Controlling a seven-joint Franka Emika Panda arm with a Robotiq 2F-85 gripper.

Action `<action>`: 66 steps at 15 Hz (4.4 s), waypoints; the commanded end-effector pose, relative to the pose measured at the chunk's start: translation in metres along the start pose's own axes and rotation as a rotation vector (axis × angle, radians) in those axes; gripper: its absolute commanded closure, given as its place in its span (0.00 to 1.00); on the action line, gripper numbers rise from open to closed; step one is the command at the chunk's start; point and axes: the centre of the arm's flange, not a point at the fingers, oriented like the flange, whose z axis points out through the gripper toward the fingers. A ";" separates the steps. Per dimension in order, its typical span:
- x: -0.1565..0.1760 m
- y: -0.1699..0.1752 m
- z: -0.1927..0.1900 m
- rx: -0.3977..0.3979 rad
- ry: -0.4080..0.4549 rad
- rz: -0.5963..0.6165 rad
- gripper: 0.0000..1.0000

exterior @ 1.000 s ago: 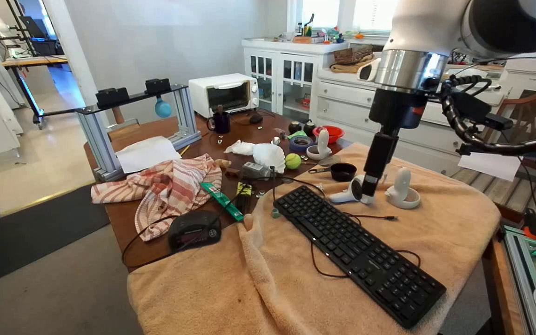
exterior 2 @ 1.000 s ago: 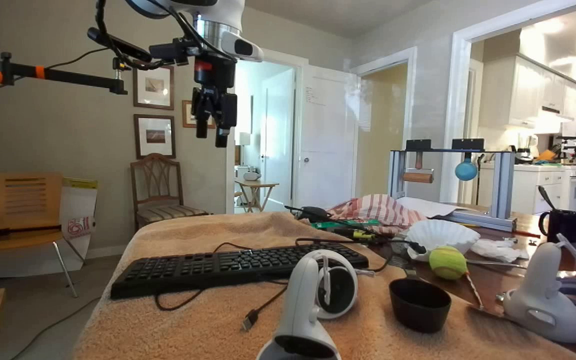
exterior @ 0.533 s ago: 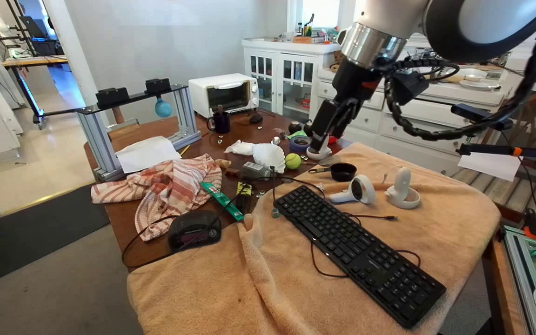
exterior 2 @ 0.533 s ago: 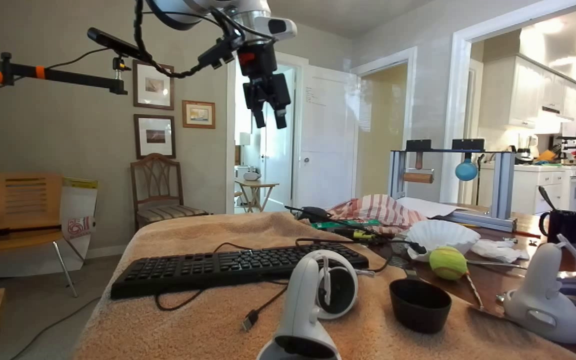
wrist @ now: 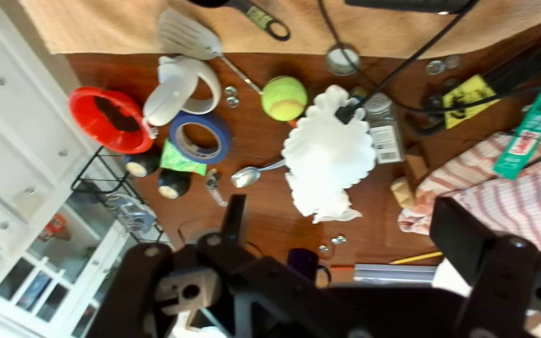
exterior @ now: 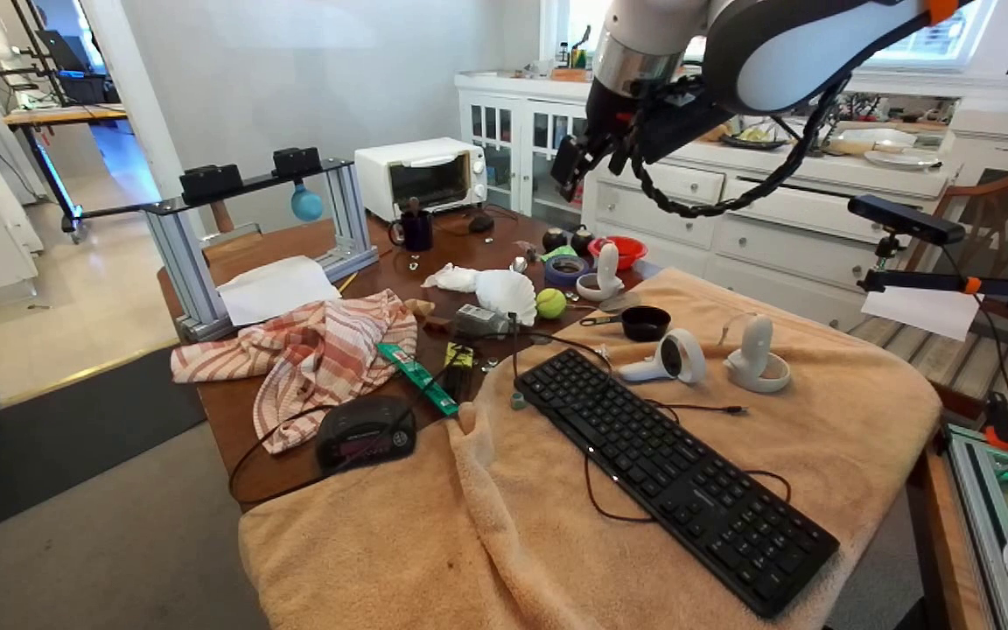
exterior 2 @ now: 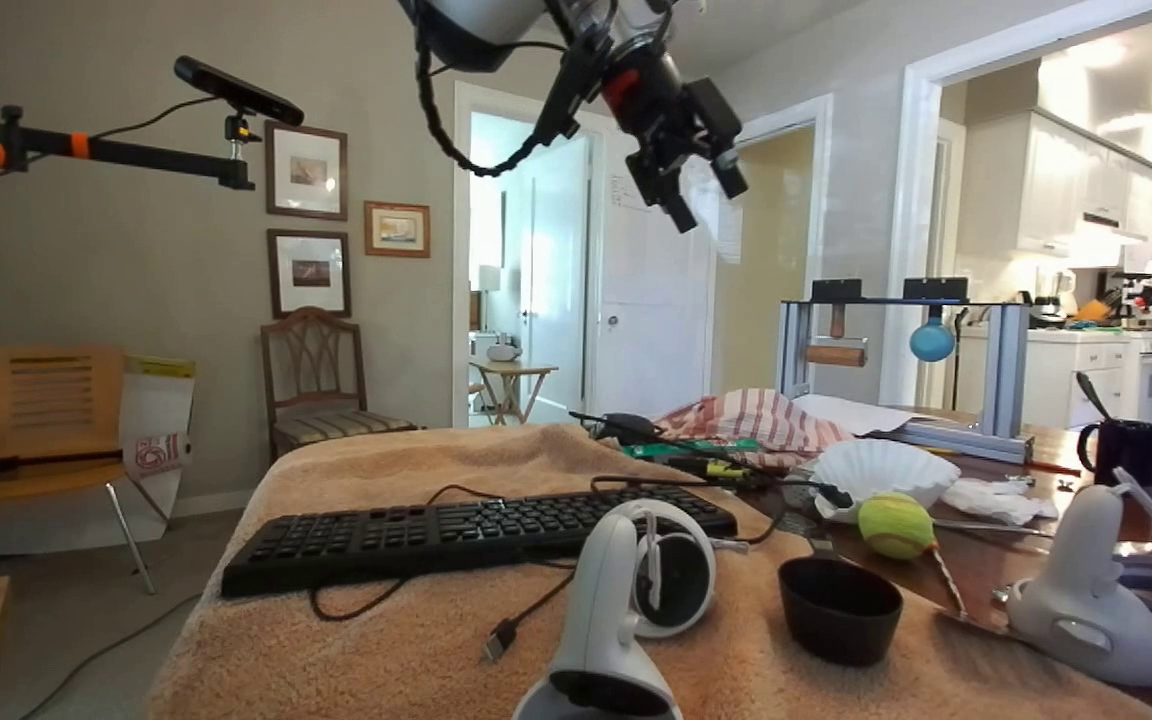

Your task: Put the ball in the black item

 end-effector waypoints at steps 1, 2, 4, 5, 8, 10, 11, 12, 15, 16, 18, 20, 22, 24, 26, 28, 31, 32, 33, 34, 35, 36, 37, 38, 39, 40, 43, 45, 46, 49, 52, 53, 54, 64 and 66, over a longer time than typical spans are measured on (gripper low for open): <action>0.006 0.003 0.005 -0.038 -0.001 0.002 0.00; 0.011 0.004 0.008 -0.054 0.000 0.003 0.00; 0.014 0.002 0.010 -0.063 -0.001 0.002 0.00; 0.014 0.001 0.009 -0.064 -0.001 0.002 0.00; 0.014 0.000 0.009 -0.065 0.000 0.004 0.00; 0.018 0.001 0.015 -0.087 -0.004 0.036 0.00; 0.025 0.003 0.021 -0.084 -0.010 0.038 0.00; 0.038 0.008 0.030 -0.083 -0.029 0.028 0.00; 0.074 0.022 0.056 -0.080 -0.111 -0.051 0.00; 0.089 0.024 0.069 -0.067 -0.163 -0.098 0.00; 0.113 0.024 0.094 -0.059 -0.240 -0.172 0.00; 0.127 0.028 0.120 -0.077 -0.323 -0.232 0.00; 0.133 0.034 0.146 -0.086 -0.405 -0.272 0.00; 0.135 0.039 0.171 -0.080 -0.479 -0.272 0.00; 0.135 0.040 0.196 -0.067 -0.533 -0.237 0.00; 0.137 0.034 0.210 -0.049 -0.565 -0.189 0.00; 0.108 0.040 0.203 -0.066 -0.540 -0.206 0.00; 0.110 0.039 0.205 -0.065 -0.540 -0.205 0.00; 0.111 0.038 0.205 -0.065 -0.539 -0.204 0.00; 0.112 0.038 0.205 -0.064 -0.537 -0.202 0.00; 0.113 0.038 0.203 -0.064 -0.535 -0.201 0.00; 0.114 0.039 0.203 -0.064 -0.535 -0.200 0.00; 0.117 0.040 0.211 -0.057 -0.557 -0.206 0.00; 0.120 0.041 0.224 -0.042 -0.593 -0.250 0.00; 0.121 0.044 0.238 -0.033 -0.627 -0.315 0.00; 0.120 0.047 0.250 -0.014 -0.655 -0.366 0.00; 0.117 0.058 0.284 0.049 -0.683 -0.520 0.00; 0.111 0.056 0.300 0.102 -0.695 -0.616 0.00; 0.108 0.052 0.305 0.127 -0.695 -0.666 0.00; 0.092 0.032 0.305 0.213 -0.721 -0.799 0.00; 0.083 0.015 0.312 0.299 -0.750 -0.934 0.00; 0.083 0.010 0.319 0.319 -0.773 -0.980 0.00; 0.085 0.007 0.330 0.333 -0.797 -1.005 0.00; 0.107 -0.039 0.346 0.240 -0.780 -0.985 0.00; 0.113 -0.043 0.343 0.194 -0.754 -0.940 0.00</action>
